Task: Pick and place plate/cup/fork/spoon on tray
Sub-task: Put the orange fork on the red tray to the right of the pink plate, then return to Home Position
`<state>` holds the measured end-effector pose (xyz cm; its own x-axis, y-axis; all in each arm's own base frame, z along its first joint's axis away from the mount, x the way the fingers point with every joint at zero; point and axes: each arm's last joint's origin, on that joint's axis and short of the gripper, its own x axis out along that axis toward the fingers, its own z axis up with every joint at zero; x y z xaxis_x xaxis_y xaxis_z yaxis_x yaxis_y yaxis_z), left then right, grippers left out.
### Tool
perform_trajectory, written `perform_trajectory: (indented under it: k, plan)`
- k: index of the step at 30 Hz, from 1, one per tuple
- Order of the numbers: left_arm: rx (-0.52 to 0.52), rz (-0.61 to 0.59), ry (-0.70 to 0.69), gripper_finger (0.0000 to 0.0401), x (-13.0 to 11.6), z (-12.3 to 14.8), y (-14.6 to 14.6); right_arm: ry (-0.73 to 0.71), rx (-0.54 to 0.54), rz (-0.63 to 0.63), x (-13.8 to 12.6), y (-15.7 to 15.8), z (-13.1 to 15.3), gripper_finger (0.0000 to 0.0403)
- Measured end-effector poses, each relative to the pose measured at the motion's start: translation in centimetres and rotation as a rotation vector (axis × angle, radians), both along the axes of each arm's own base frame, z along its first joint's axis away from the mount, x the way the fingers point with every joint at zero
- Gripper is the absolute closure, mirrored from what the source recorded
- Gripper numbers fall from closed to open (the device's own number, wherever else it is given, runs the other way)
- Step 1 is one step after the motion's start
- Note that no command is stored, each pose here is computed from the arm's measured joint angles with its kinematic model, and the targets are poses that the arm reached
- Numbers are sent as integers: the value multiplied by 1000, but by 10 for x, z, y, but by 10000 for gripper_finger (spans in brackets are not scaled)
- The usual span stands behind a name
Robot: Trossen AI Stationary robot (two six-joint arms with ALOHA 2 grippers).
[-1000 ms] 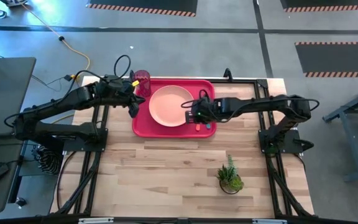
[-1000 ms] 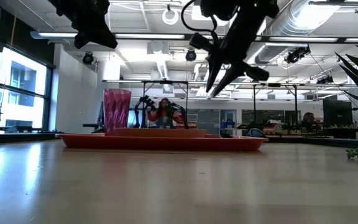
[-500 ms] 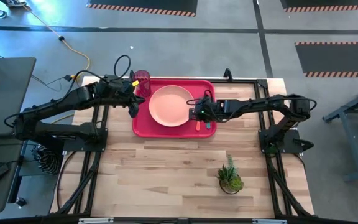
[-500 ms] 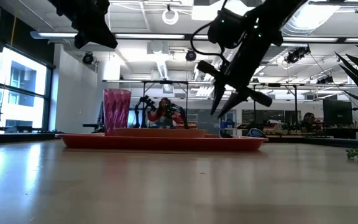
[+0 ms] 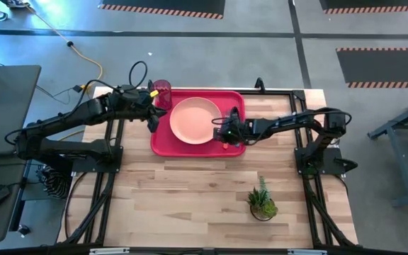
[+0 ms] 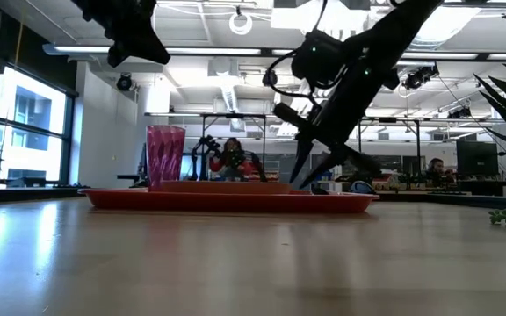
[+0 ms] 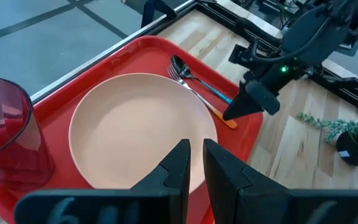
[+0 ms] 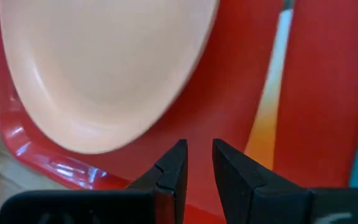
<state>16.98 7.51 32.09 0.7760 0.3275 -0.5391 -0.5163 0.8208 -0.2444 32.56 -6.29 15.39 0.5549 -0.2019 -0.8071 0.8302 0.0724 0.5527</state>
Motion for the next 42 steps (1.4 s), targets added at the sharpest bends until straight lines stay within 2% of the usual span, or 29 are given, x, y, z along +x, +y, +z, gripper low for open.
perform_trajectory:
  k: [14, 42]
  plan:
    - [0, 2, 1, 366, 0, 0, 0, 56, 51, 16, 2, -2, -20, 336]
    - [0, 2, 1, 366, 0, 0, 0, 52, 53, -6, 2, -5, -20, 336]
